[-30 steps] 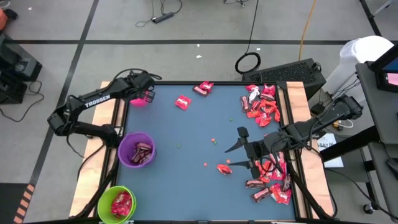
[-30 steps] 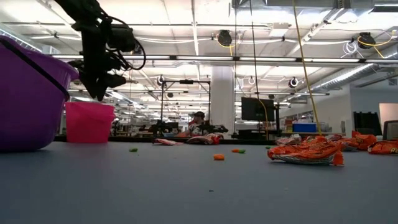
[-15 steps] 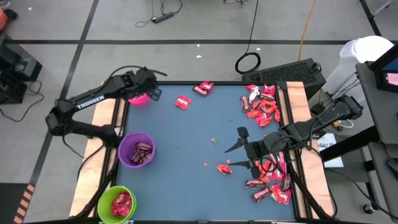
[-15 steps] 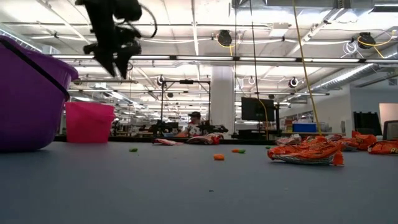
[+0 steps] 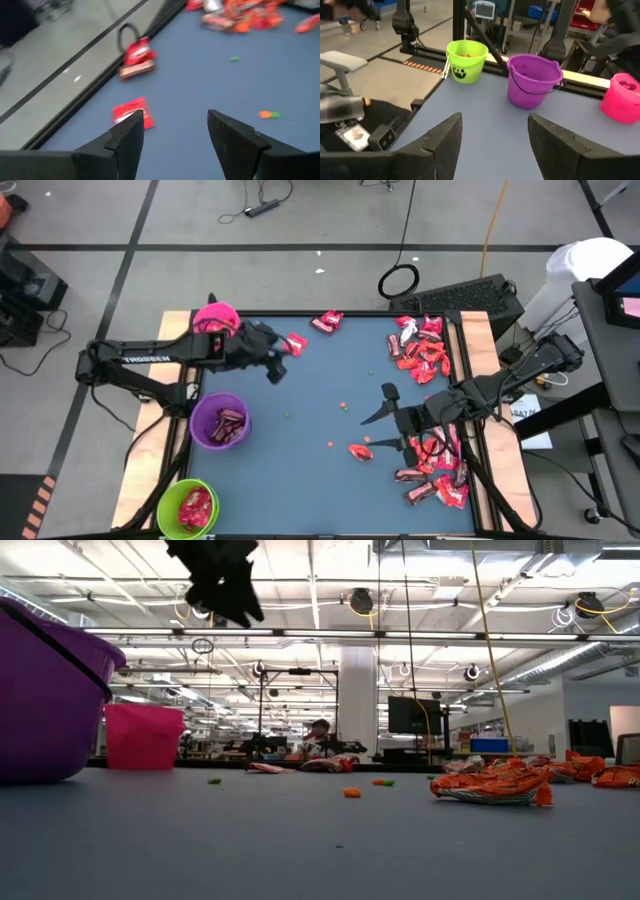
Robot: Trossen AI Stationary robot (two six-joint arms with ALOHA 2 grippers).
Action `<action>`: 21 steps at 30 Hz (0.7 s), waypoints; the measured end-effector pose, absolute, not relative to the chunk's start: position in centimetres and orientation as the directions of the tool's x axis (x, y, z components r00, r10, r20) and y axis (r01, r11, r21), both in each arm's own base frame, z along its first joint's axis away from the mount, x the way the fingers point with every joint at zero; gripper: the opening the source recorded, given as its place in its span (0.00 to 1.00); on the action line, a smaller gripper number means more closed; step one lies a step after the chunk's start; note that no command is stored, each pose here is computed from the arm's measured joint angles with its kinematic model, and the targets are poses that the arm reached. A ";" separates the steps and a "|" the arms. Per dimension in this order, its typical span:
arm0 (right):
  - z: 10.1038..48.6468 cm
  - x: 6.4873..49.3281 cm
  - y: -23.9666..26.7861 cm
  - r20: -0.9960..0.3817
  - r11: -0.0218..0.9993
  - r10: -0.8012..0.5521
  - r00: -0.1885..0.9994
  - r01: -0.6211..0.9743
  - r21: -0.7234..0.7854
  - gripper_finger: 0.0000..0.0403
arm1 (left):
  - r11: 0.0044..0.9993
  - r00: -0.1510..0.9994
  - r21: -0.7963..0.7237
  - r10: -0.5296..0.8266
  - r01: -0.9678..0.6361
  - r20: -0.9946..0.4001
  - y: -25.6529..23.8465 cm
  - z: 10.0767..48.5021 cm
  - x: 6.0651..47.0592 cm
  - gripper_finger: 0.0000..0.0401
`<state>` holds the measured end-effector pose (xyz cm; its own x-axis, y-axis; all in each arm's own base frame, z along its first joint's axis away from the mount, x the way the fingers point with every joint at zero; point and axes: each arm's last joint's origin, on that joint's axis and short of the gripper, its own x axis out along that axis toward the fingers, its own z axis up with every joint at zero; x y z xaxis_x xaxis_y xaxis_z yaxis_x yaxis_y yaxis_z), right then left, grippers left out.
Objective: Organize candy in baskets
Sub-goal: Put the orange chocolate into the pink bucket
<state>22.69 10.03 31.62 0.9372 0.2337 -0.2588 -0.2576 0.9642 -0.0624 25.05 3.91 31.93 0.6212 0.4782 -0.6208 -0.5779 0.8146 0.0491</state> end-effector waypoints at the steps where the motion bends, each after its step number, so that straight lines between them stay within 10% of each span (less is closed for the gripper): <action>1: 31.7 22.7 10.0 -0.246 0.964 0.235 0.940 -0.258 -0.063 0.53 | 0.826 0.641 0.039 0.465 -0.562 -0.610 3.4 32.0 25.4 0.55; 21: 32.6 24.1 11.4 -0.062 0.960 0.278 0.959 -0.279 -0.022 0.53 | 0.967 0.863 -0.055 0.195 -0.248 -0.465 -7.7 26.3 33.8 0.55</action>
<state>24.11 11.36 32.64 0.9587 0.2777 -0.0621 -0.2794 0.9599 -0.0216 33.79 -7.75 26.32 0.8635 0.1946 -0.4654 -0.2478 0.9672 -0.0554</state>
